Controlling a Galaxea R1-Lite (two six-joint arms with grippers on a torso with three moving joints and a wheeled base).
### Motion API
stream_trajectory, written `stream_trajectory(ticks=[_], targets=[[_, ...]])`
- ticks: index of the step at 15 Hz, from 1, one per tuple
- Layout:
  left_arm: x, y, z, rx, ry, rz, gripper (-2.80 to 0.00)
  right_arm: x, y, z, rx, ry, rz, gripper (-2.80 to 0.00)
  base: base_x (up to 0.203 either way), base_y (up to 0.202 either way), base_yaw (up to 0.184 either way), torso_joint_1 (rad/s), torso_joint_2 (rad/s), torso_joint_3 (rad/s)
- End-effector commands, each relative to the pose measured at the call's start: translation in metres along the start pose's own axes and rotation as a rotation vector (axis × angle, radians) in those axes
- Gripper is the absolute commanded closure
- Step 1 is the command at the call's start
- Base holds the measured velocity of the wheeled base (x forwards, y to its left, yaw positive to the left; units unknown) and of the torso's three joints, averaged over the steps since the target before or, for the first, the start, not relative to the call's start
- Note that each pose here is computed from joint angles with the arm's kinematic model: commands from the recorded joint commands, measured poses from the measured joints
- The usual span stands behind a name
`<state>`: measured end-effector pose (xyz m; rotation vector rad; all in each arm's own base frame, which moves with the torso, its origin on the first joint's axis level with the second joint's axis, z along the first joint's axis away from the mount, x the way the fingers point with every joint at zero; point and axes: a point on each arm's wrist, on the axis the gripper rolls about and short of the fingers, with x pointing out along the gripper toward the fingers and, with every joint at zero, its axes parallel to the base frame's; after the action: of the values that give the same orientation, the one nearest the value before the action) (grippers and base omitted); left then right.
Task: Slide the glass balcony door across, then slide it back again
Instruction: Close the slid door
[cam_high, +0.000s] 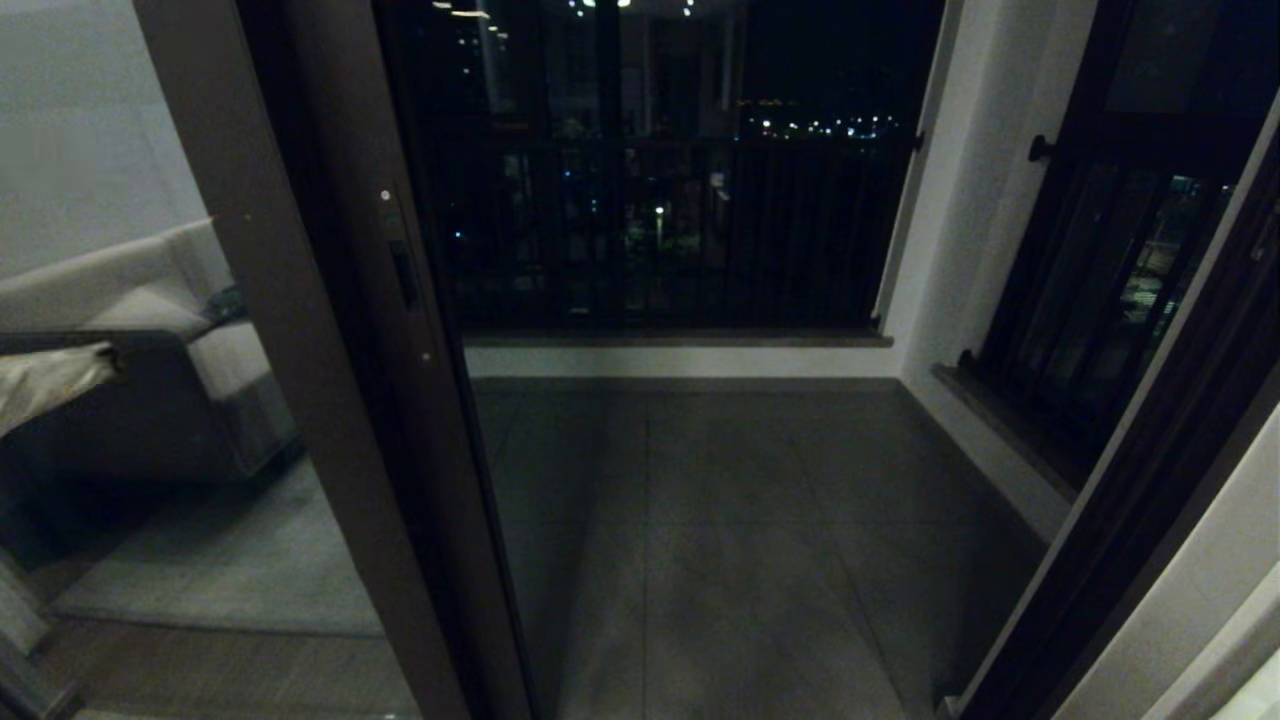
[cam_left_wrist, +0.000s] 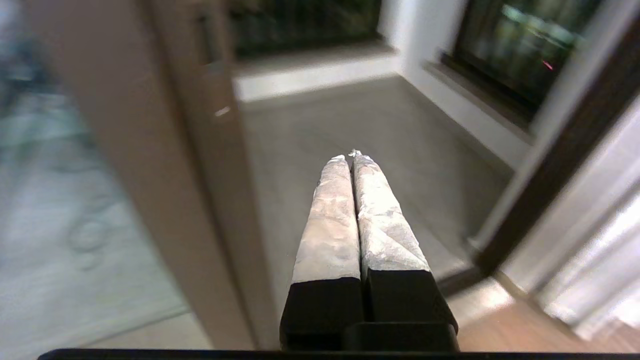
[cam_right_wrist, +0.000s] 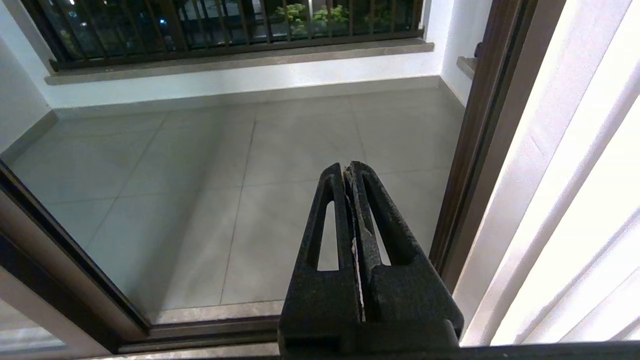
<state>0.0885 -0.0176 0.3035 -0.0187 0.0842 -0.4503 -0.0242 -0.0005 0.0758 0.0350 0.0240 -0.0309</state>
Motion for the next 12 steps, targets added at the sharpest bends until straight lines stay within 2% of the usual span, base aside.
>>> stream_trajectory(ticks=[1, 3, 6, 9, 12], targets=[[0.06, 0.008, 0.016, -0.044, 0.121, -0.084, 0.0, 0.0, 0.0, 0.0, 0.0, 0.001, 0.0, 0.0, 0.0, 0.0, 0.0, 0.0, 0.0, 0.0], [0.096, 0.01, 0.025, -0.077, 0.168, -0.118, 0.0, 0.0, 0.0, 0.0, 0.0, 0.001, 0.0, 0.0, 0.0, 0.0, 0.0, 0.0, 0.0, 0.0], [0.155, 0.02, 0.031, -0.108, 0.22, -0.113, 0.0, 0.0, 0.0, 0.0, 0.0, 0.001, 0.0, 0.0, 0.0, 0.0, 0.0, 0.0, 0.0, 0.0], [0.204, 0.031, 0.033, -0.155, 0.253, -0.031, 0.0, 0.0, 0.0, 0.0, 0.0, 0.001, 0.0, 0.0, 0.0, 0.0, 0.0, 0.0, 0.0, 0.0], [0.232, 0.038, 0.031, -0.157, 0.266, 0.052, 0.0, 0.0, 0.0, 0.0, 0.0, 0.001, 0.0, 0.0, 0.0, 0.0, 0.0, 0.0, 0.0, 0.0]])
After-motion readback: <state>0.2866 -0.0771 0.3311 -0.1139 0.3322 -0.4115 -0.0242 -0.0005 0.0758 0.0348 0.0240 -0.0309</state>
